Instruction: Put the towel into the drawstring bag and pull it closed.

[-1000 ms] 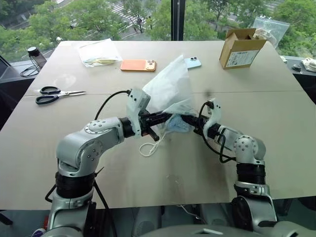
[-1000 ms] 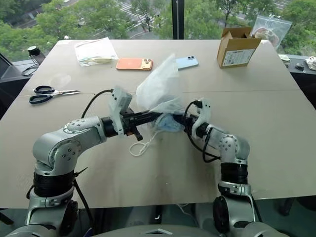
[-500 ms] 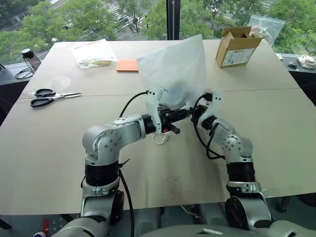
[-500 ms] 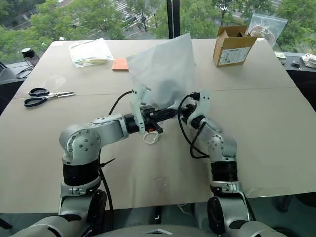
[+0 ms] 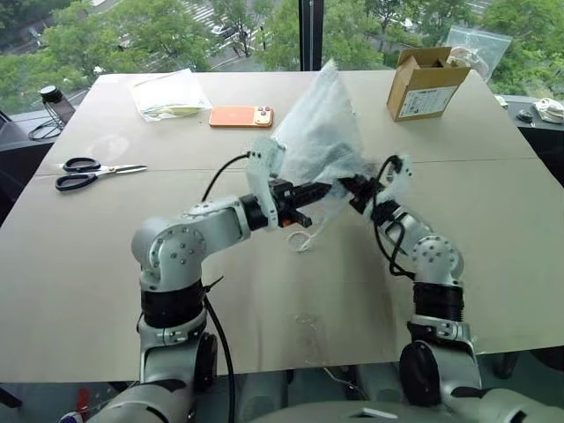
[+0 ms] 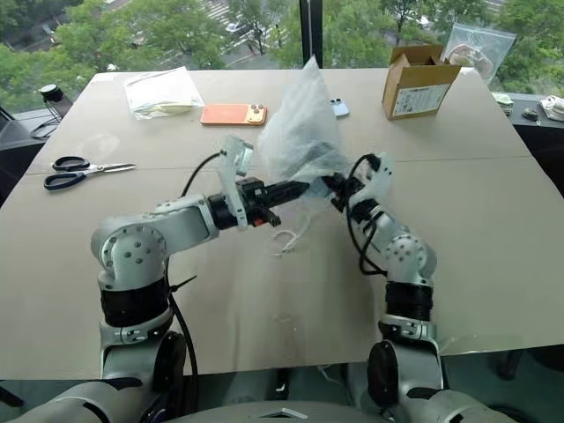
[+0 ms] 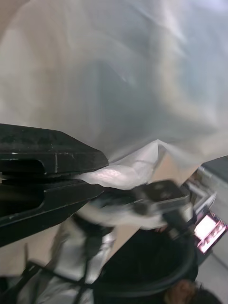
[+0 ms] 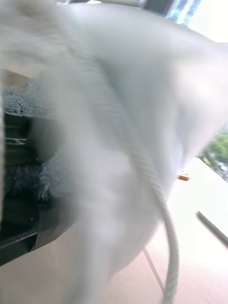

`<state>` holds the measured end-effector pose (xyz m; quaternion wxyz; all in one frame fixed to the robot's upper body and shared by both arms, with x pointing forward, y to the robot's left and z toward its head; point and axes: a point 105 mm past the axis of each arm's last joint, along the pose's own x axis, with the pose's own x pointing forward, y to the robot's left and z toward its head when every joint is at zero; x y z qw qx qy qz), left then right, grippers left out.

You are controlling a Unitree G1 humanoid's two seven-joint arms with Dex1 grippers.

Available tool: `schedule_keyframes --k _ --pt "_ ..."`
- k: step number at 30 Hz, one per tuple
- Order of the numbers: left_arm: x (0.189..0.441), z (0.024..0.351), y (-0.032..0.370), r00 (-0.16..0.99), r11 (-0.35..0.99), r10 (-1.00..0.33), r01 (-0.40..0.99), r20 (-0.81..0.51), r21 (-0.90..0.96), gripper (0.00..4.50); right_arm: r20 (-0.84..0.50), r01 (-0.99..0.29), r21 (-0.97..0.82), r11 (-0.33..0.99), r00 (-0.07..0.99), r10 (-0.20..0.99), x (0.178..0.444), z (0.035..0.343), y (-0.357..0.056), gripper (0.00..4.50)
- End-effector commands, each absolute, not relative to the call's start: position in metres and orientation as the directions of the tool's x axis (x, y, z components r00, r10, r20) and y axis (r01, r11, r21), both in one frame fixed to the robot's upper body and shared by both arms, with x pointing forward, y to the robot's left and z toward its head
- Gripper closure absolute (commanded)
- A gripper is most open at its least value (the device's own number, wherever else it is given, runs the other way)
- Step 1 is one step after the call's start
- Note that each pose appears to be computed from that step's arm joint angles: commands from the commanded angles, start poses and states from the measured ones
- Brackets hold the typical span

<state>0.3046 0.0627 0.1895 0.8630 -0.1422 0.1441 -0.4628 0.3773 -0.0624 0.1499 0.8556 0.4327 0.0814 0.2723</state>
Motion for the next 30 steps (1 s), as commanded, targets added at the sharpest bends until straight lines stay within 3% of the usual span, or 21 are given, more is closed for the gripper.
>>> schedule_keyframes --k 1,6,12,14,15,19,20,26,30 --pt "0.292 0.212 0.046 0.442 0.409 -0.897 0.818 -0.012 -0.404 4.5 0.132 -0.5 0.697 0.514 0.793 0.594 0.373 0.166 -0.038 4.49" --pt "0.295 0.222 0.029 0.406 0.366 -0.914 0.831 0.008 -0.418 4.5 0.067 -0.623 0.473 0.623 0.73 0.68 0.363 0.154 -0.007 4.49" --pt "0.297 0.21 0.044 0.448 0.422 -0.893 0.804 -0.039 -0.42 4.5 0.076 -0.648 0.484 0.588 0.701 0.709 0.361 0.149 -0.001 4.49" --pt "0.3 0.207 0.052 0.476 0.453 -0.878 0.787 -0.056 -0.418 4.5 0.09 -0.662 0.485 0.572 0.688 0.72 0.359 0.152 -0.004 3.45" --pt "0.301 0.205 0.055 0.487 0.466 -0.871 0.78 -0.062 -0.417 4.5 0.097 -0.664 0.488 0.567 0.686 0.721 0.359 0.154 -0.006 3.19" --pt "0.308 0.197 0.078 0.529 0.53 -0.84 0.751 -0.12 -0.394 4.5 0.025 -0.738 0.336 0.585 0.628 0.778 0.344 0.153 -0.02 1.1" --pt "0.309 0.195 0.084 0.535 0.542 -0.834 0.748 -0.134 -0.384 4.5 -0.002 -0.762 0.291 0.579 0.605 0.796 0.338 0.152 -0.024 0.86" --pt "0.318 0.195 0.108 0.546 0.573 -0.819 0.753 -0.179 -0.324 4.5 -0.088 -0.837 0.096 0.538 0.532 0.842 0.31 0.16 -0.045 0.86" --pt "0.324 0.199 0.118 0.541 0.577 -0.817 0.774 -0.201 -0.261 4.5 -0.099 -0.841 -0.016 0.541 0.54 0.836 0.303 0.175 -0.058 0.86"
